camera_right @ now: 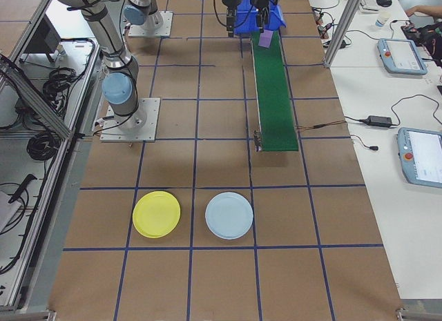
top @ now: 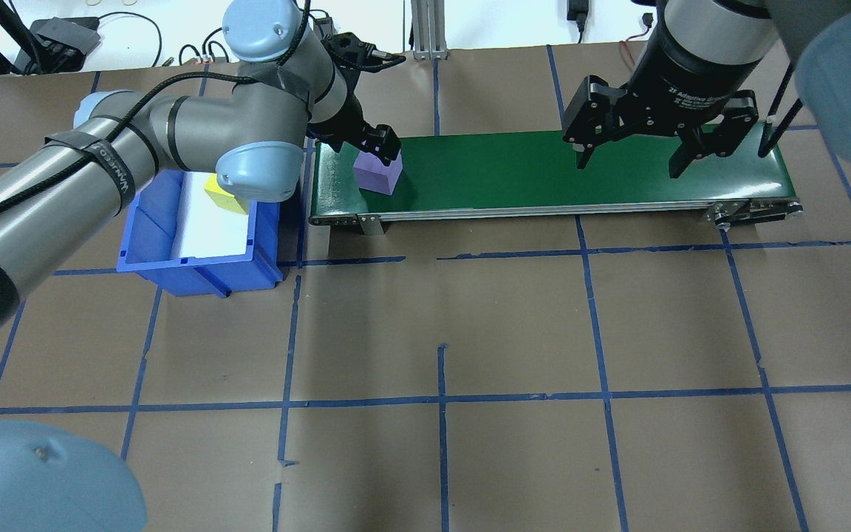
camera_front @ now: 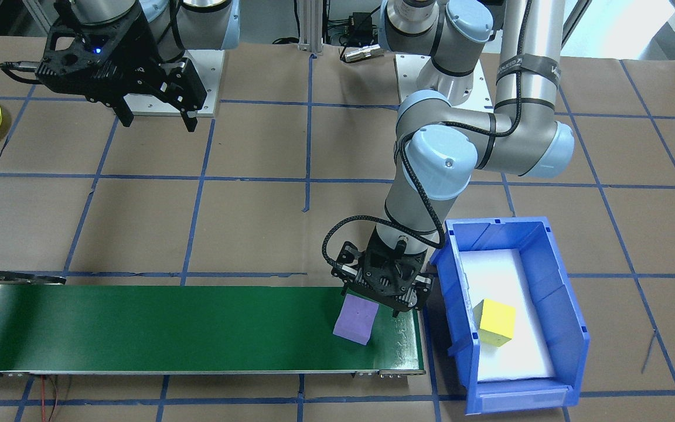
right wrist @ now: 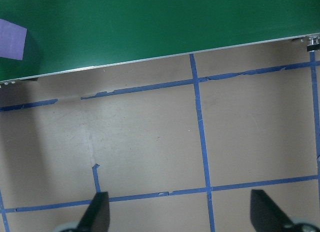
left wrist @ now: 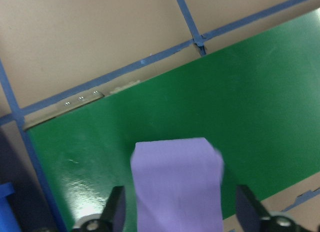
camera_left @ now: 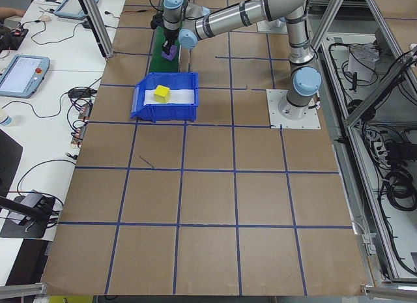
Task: Move block left to right into plate
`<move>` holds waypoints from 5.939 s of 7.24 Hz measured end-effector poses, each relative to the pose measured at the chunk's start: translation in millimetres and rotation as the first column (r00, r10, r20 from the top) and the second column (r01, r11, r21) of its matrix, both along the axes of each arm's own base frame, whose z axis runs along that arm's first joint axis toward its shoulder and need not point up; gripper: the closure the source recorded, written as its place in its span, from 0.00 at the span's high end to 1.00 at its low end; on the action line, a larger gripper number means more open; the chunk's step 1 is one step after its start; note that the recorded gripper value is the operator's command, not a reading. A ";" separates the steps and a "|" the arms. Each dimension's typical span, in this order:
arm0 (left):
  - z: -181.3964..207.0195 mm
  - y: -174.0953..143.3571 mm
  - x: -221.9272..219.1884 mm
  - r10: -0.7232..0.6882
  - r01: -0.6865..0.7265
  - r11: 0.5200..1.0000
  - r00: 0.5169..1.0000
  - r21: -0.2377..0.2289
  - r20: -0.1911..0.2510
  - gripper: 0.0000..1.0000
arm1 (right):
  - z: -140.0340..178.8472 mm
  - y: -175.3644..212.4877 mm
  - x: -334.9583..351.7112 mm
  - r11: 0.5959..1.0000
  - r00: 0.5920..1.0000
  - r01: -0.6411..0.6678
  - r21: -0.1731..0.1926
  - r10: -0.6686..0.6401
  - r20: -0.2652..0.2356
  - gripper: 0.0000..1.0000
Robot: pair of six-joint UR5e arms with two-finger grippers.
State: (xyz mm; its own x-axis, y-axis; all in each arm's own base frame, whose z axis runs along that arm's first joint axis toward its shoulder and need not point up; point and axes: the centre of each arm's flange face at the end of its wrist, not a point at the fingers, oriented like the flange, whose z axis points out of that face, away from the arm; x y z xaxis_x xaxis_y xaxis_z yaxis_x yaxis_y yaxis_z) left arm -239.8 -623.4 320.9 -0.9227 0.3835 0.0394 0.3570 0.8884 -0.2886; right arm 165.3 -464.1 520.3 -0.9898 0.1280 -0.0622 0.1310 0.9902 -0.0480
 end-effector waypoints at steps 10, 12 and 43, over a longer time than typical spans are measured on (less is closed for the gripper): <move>-35.5 -19.0 245.7 -0.052 0.046 0.997 0.992 0.054 0.119 1.00 | -5.6 0.0 -0.8 0.998 0.998 -0.061 0.011 0.061 -0.008 1.00; -49.5 -14.9 244.3 -0.052 0.044 0.996 0.994 0.080 0.101 1.00 | -7.6 -1.6 -3.2 0.998 0.998 -0.065 0.020 0.065 0.003 1.00; 30.5 23.7 53.5 0.062 -0.062 0.998 0.989 0.001 0.131 1.00 | -229.7 -176.8 -243.1 1.000 0.953 -0.022 -0.019 0.027 0.301 0.97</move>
State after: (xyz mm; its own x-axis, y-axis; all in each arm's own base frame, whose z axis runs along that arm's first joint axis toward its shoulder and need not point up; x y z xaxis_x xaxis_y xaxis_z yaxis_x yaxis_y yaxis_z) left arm -186.3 -599.7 351.4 -0.9420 0.3257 -0.0815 0.3357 0.9112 -0.2388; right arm -77.9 -640.9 290.6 -0.9277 0.1003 -0.3597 0.1172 0.9928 -0.0254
